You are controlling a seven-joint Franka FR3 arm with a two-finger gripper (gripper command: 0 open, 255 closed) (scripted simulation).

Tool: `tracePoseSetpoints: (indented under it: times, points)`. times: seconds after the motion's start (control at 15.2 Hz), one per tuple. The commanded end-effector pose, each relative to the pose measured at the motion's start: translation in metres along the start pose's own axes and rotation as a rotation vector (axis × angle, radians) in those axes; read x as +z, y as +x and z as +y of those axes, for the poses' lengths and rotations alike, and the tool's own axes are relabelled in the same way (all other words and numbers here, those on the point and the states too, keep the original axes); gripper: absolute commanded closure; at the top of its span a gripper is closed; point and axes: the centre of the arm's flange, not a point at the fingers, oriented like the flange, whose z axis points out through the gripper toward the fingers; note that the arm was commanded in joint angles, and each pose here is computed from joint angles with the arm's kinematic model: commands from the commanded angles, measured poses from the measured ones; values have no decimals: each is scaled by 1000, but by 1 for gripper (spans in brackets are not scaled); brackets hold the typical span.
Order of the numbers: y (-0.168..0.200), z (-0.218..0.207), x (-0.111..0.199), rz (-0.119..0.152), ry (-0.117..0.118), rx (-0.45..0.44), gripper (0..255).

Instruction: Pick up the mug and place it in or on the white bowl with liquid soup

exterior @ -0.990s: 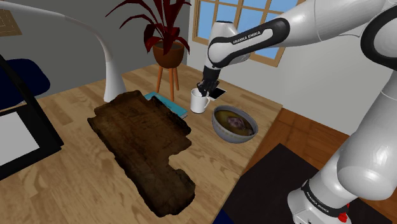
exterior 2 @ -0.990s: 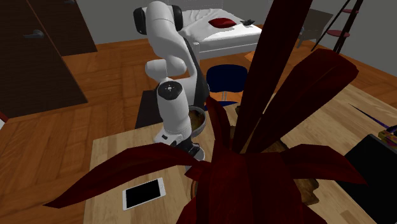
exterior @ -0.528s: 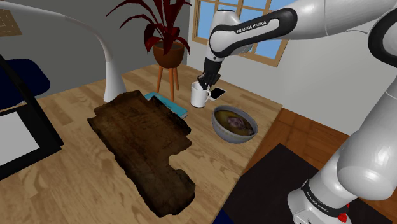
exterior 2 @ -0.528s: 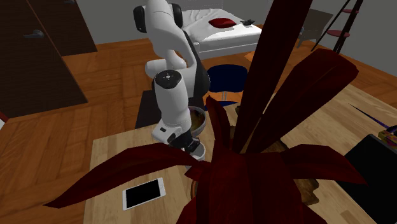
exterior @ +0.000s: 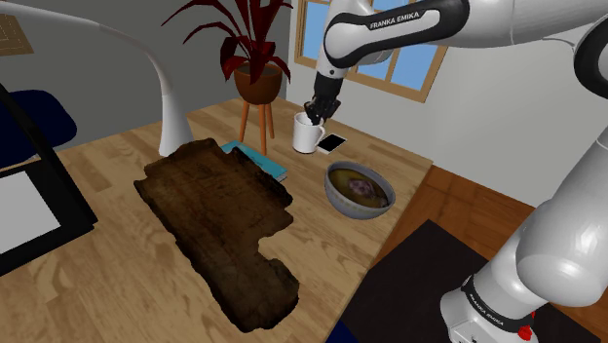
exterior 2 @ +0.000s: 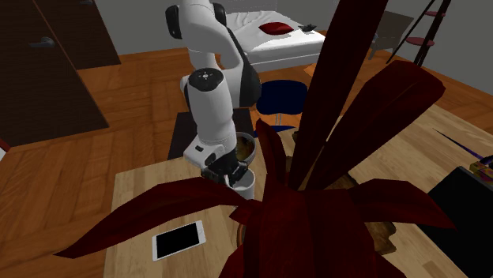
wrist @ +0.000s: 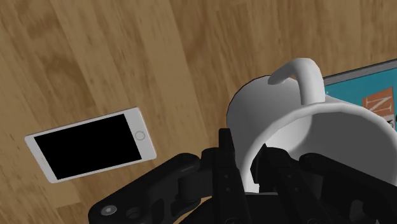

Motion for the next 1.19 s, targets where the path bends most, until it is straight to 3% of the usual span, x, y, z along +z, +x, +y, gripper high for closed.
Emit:
tracePoseSetpoints:
  times: [0.0, 0.92, 1.12]
  points:
    - [0, -1, -11, 0, 0, 0, 255]
    - [5, -5, -82, 0, 0, 0, 255]
    - [-34, -5, -88, 0, 0, 0, 255]
